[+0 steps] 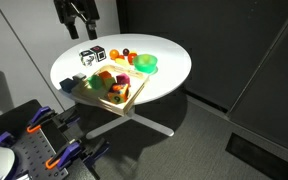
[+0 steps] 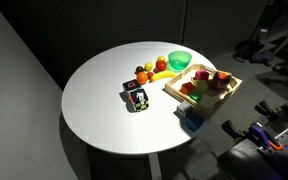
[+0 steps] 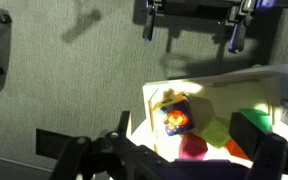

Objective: Put the grey block in the wooden crate on the right

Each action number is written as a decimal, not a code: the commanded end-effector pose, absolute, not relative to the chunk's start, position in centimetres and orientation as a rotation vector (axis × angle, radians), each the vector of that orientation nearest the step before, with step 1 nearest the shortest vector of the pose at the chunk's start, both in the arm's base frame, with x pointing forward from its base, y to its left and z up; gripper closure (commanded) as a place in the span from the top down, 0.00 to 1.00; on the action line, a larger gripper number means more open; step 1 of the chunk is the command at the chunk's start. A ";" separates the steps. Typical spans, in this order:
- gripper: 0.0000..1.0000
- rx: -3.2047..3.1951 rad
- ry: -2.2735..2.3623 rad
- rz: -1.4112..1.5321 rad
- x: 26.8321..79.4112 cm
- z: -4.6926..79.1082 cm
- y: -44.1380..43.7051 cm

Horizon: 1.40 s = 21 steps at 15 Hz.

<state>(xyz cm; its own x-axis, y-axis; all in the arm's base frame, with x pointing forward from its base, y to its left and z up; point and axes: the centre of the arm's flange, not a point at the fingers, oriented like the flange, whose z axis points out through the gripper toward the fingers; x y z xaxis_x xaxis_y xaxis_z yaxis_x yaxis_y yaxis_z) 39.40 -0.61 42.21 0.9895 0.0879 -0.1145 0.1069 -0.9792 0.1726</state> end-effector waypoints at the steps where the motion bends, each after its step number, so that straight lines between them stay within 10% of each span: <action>1: 1.00 2.993 0.174 -0.100 41.4 40.5 1.8; 21: 1.00 3.116 0.335 -0.052 43.7 34.6 7.7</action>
<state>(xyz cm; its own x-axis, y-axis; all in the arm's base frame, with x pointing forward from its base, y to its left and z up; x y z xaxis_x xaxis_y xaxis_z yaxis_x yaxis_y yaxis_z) 43.68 7.73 34.62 0.9766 0.2125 -0.0336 0.2127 -0.9771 0.0035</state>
